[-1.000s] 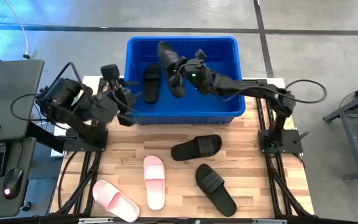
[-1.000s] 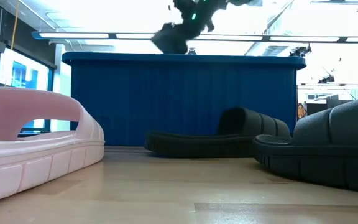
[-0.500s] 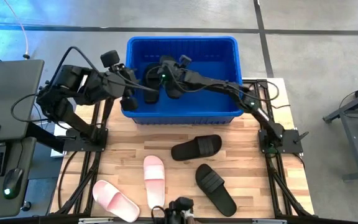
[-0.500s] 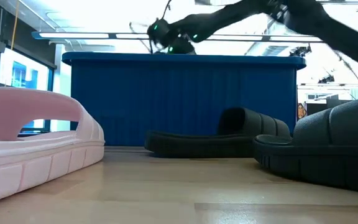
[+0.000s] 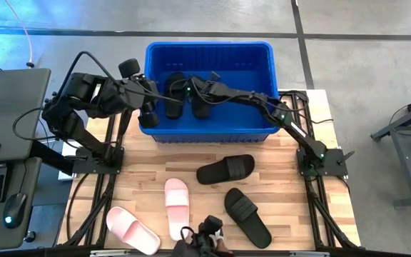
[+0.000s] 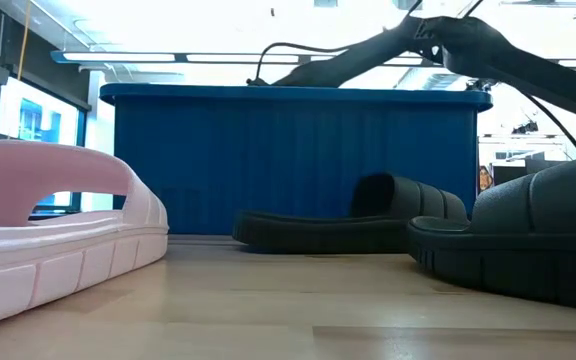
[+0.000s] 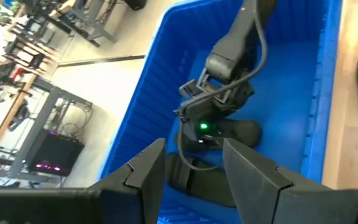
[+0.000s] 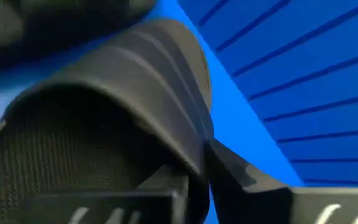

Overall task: Pick and place slides into bin
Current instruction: Put the black slide into the blue bin

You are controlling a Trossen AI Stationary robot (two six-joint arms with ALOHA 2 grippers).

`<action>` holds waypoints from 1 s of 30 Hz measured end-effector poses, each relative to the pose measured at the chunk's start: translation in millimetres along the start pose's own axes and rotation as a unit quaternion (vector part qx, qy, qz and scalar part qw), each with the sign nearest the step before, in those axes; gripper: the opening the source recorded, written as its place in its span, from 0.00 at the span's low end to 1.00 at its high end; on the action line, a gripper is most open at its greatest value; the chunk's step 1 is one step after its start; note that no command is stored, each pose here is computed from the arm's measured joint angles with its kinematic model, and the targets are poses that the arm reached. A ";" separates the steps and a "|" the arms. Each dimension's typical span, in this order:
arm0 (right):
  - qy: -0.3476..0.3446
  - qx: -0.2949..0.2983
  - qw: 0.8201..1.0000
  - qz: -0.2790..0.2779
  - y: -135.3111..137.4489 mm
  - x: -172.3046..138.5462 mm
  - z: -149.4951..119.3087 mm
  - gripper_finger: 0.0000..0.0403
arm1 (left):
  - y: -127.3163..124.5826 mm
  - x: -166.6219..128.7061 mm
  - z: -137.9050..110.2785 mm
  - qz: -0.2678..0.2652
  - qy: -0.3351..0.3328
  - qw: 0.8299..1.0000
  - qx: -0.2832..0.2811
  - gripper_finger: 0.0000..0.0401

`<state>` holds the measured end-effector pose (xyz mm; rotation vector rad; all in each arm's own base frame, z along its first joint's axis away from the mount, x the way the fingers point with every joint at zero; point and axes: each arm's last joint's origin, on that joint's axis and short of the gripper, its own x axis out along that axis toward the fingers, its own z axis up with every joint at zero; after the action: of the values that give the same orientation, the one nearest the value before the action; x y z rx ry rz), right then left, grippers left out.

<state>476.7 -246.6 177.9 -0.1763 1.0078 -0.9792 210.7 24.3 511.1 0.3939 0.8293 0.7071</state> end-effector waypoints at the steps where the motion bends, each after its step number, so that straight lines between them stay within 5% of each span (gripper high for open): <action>1: -0.003 0.004 1.000 0.010 -1.1 1.2 0.6 0.10 | -0.2 0.0 0.0 -0.003 0.000 1.000 0.000 0.37; 8: -0.036 0.032 0.996 0.069 -6.2 8.2 6.3 0.33 | -0.6 0.0 0.0 -0.010 -0.001 1.000 0.000 0.37; 14: -0.049 0.060 0.997 0.011 -13.5 12.2 9.6 0.47 | -1.7 0.1 0.2 -0.028 -0.002 1.000 0.001 0.37; 30: -0.044 0.026 0.997 0.066 12.8 -24.5 12.0 0.47 | -3.7 -0.1 0.5 -0.059 -0.005 0.998 0.001 0.37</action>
<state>489.6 -224.0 193.2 -0.1085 0.9006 -0.8692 212.6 21.6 509.4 0.3477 0.8365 0.5939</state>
